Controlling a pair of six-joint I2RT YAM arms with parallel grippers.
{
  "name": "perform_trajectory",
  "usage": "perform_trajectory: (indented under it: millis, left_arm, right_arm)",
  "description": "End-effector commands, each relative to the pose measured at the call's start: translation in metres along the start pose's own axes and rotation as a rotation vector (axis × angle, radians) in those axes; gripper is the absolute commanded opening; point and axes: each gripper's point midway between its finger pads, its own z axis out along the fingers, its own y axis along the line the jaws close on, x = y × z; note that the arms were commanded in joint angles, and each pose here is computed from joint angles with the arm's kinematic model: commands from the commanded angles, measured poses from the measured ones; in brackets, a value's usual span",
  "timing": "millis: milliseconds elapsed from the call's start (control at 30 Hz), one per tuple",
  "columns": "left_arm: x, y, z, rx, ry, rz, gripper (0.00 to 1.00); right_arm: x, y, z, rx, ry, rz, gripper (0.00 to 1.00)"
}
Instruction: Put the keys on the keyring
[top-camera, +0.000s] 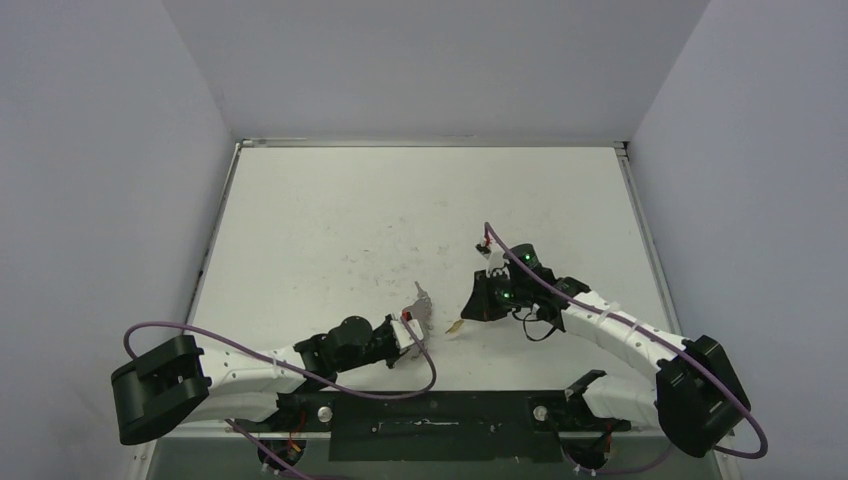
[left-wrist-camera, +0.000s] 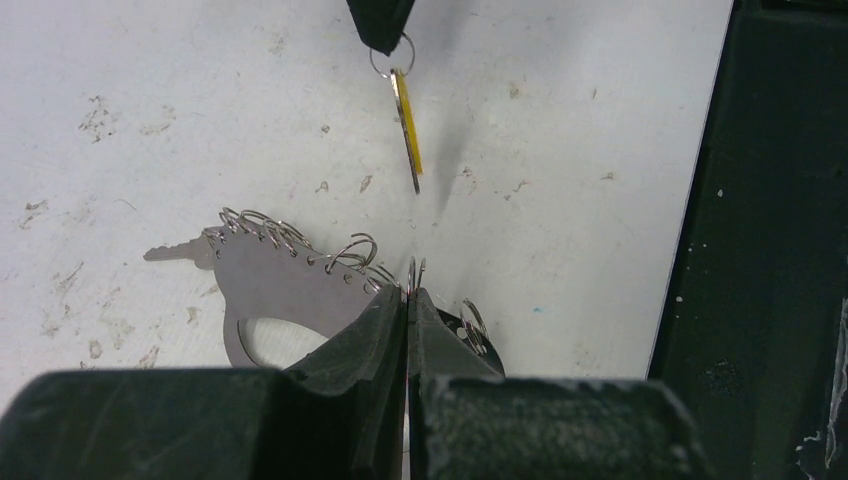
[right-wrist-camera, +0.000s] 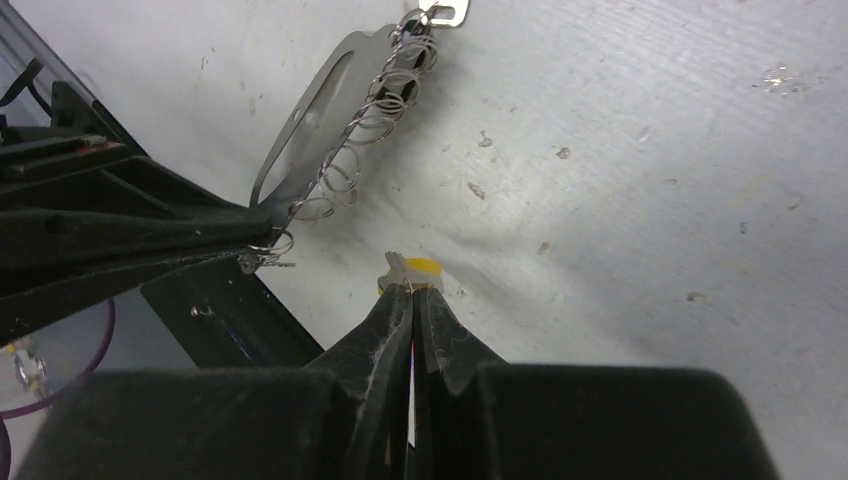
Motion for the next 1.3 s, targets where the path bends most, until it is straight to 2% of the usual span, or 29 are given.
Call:
perform_trajectory:
  millis: [0,333,633,900,1267]
  left_arm:
    - [-0.04,0.005,0.005,-0.017,-0.129,-0.006,0.0]
    - [-0.048,0.002,0.006,0.004,-0.166,0.036,0.0]
    - [-0.048,-0.001,0.007,0.025,-0.167,0.055,0.0]
    - [-0.047,-0.003,0.007,0.036,-0.166,0.058,0.0]
    - [-0.049,-0.003,0.007,0.035,-0.165,0.058,0.0]
  right_arm:
    - [-0.023,0.033,-0.007,-0.105,-0.071,-0.096,0.0]
    - [-0.002,0.072,0.001,-0.217,0.014,-0.247,0.0]
    - [0.006,0.094,0.015,-0.213,0.048,-0.32,0.0]
    - [-0.003,0.097,0.015,-0.194,0.01,-0.334,0.0]
    - [0.007,0.093,0.023,-0.175,0.051,-0.352,0.0]
